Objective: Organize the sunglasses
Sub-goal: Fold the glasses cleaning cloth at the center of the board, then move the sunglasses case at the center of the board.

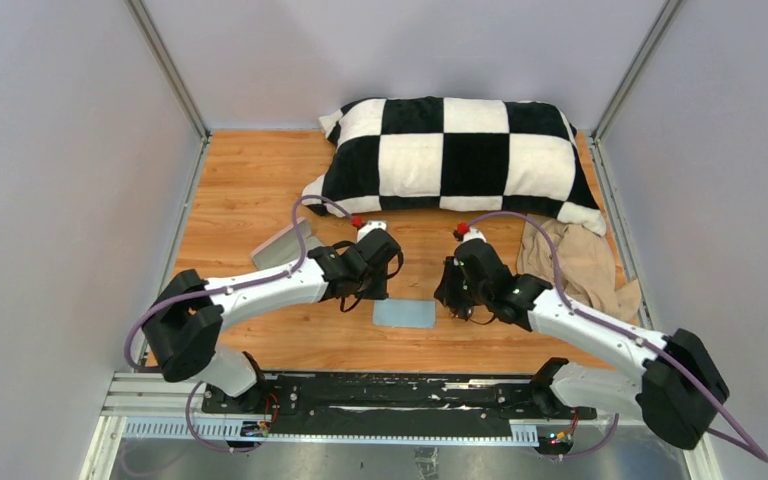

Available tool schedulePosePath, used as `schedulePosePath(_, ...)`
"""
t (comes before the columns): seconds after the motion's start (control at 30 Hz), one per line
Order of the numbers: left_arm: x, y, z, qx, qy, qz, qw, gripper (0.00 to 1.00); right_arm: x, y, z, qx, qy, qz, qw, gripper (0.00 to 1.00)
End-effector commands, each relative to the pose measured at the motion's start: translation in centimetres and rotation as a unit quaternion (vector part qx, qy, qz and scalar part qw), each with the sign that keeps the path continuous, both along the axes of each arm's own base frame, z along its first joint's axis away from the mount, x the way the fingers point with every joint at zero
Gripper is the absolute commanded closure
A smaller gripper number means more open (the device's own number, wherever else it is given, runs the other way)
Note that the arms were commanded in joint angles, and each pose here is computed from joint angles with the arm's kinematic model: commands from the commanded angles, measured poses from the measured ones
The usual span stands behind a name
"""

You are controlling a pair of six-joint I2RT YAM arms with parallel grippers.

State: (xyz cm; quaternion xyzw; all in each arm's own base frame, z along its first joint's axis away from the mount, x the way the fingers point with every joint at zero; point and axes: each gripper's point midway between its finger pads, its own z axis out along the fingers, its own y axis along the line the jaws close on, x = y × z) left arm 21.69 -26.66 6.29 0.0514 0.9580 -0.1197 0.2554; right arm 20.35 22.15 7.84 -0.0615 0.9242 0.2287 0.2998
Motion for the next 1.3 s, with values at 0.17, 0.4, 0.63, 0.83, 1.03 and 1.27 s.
schedulePosePath(0.17, 2.9, 3.9, 7.0, -0.005, -0.096, 0.039, 0.995, 0.68, 1.0, -3.2, 3.9, -0.022, -0.09, -0.037, 0.995, 0.86)
schedulePosePath(0.4, 4.6, 9.8, 7.3, -0.02, -0.101, 0.111, 0.988, 0.61, -0.3, -3.4, 1.7, -0.024, -0.06, -0.031, 0.997, 0.78)
schedulePosePath(0.63, 6.4, 14.5, 6.8, 0.041, -0.101, 0.167, 0.98, 0.59, 0.2, -2.3, 1.8, -0.021, -0.059, -0.011, 0.998, 0.76)
schedulePosePath(0.83, 9.8, 15.9, 4.5, 0.073, -0.082, 0.191, 0.975, 0.53, 0.4, -1.9, 2.4, -0.027, -0.061, 0.005, 0.998, 0.75)
schedulePosePath(1.03, 12.6, 15.2, 1.1, 0.054, -0.056, 0.201, 0.976, 0.53, -0.1, -2.2, 2.2, -0.024, -0.057, 0.004, 0.998, 0.75)
schedulePosePath(1.27, 13.8, 14.9, -2.3, 0.058, -0.041, 0.19, 0.979, 0.53, -0.8, -2.9, 1.9, -0.026, -0.052, -0.002, 0.998, 0.75)
